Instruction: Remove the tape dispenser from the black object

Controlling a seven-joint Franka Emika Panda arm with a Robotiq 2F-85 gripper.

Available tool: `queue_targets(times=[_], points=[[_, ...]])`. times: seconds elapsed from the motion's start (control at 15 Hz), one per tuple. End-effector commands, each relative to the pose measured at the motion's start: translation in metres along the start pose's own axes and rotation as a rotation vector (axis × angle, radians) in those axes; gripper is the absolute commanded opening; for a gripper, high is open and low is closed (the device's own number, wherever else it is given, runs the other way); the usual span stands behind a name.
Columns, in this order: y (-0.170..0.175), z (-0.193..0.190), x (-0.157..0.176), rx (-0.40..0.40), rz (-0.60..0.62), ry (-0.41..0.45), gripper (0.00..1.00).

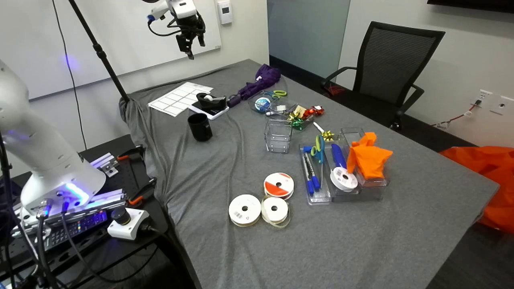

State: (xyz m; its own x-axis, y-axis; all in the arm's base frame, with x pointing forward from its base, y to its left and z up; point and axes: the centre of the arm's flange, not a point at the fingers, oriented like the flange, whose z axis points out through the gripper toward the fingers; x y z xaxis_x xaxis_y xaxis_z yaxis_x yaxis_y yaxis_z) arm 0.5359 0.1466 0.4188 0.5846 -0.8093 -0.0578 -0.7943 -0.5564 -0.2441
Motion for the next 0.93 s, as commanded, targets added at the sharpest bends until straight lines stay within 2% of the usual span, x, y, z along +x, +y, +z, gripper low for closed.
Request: queue_targets(times=[0.0, 0.2, 0.47, 0.87], points=[[-0.011, 0.007, -0.001, -0.010, 0.018, 0.029, 1.00], [-0.036, 0.037, -0.004, -0.065, 0.040, 0.060, 1.00], [-0.060, 0.092, -0.005, -0.122, 0.045, 0.039, 1.00], [-0.065, 0.173, 0.003, -0.225, 0.038, 0.019, 1.00]])
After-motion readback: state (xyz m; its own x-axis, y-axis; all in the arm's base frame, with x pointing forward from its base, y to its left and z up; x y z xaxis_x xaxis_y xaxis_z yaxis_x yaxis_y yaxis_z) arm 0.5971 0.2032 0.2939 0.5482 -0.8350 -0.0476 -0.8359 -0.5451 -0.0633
